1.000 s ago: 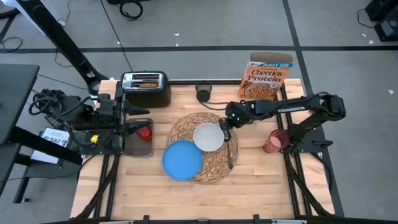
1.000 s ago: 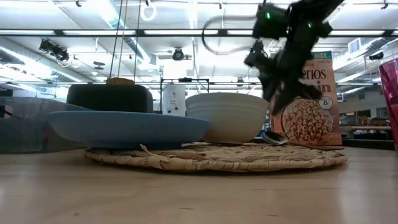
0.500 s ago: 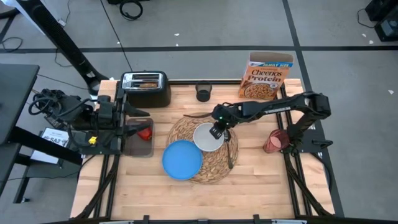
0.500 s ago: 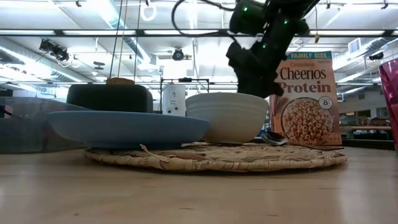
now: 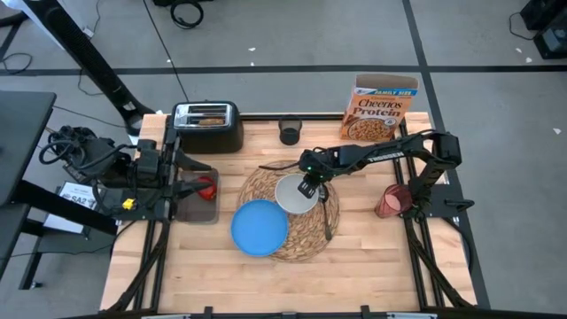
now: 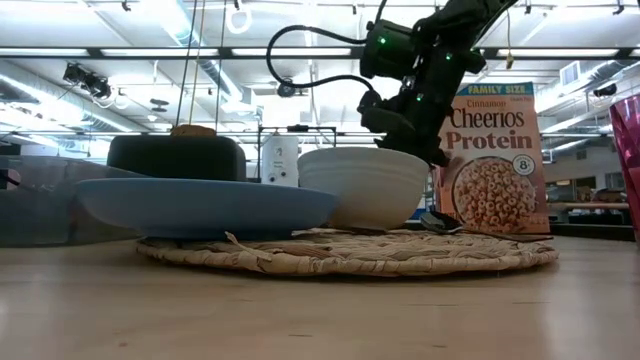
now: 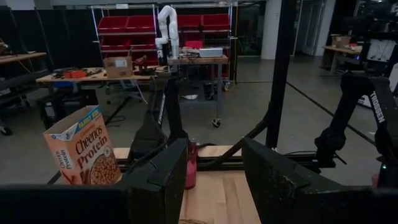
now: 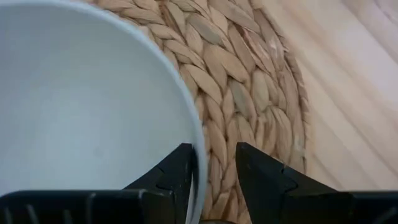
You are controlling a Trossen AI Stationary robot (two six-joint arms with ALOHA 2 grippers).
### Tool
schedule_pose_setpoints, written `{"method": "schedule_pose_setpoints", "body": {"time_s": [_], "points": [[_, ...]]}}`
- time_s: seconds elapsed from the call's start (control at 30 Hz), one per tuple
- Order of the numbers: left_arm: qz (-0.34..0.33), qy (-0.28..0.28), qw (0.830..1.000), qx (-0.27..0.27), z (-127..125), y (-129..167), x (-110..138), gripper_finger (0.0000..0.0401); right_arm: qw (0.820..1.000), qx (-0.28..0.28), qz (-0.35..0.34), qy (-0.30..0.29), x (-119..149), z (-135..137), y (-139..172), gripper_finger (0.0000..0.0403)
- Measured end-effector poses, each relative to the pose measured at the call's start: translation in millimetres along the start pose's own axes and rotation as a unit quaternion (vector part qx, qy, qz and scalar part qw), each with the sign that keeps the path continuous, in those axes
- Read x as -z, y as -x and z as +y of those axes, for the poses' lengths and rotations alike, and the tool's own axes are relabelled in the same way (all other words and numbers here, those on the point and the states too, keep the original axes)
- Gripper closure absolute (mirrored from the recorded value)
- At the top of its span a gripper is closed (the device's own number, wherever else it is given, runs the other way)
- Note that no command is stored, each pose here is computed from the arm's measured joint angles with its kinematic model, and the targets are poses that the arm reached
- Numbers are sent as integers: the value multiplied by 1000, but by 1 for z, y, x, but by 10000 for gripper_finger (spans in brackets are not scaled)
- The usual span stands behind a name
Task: Arrange a breakfast setting
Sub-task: Adjust the white bowl on the brown woven mat, then pour the cereal from the yellow cereal box into the white bowl
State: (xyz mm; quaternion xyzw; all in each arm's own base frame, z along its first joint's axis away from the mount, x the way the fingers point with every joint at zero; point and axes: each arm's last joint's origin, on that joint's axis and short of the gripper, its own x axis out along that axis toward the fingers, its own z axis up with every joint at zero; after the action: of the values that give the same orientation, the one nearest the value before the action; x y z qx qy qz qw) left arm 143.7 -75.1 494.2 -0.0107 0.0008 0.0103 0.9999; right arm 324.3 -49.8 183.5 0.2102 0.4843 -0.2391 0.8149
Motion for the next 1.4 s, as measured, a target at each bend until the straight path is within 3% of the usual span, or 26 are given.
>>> {"method": "schedule_pose_setpoints", "body": {"time_s": [0.27,0.47,0.63,0.77,0.9,1.03,1.2,1.4], "points": [[0,0,1000,-1,0,0,0,241,1000,3,-12,-6,-3,-3,6,272],[0,0,1000,-1,0,0,0,241,998,-18,-53,-24,-9,-5,35,273],[1,3,1000,-1,0,0,0,241,993,-47,-111,-13,-17,-8,87,272],[5,8,1000,-3,-3,-6,2,241,980,-29,-197,23,-38,-18,163,256],[3,11,1000,-7,-8,-15,4,241,967,37,-249,43,-57,-45,238,218],[3,8,1000,-15,-14,-30,7,241,964,122,-224,78,-64,-86,286,177],[-5,25,999,-39,-18,-52,11,241,966,176,-138,130,-58,-137,301,165],[1,33,991,-127,-7,-84,21,232,967,148,-94,183,-54,-176,287,175]]}}
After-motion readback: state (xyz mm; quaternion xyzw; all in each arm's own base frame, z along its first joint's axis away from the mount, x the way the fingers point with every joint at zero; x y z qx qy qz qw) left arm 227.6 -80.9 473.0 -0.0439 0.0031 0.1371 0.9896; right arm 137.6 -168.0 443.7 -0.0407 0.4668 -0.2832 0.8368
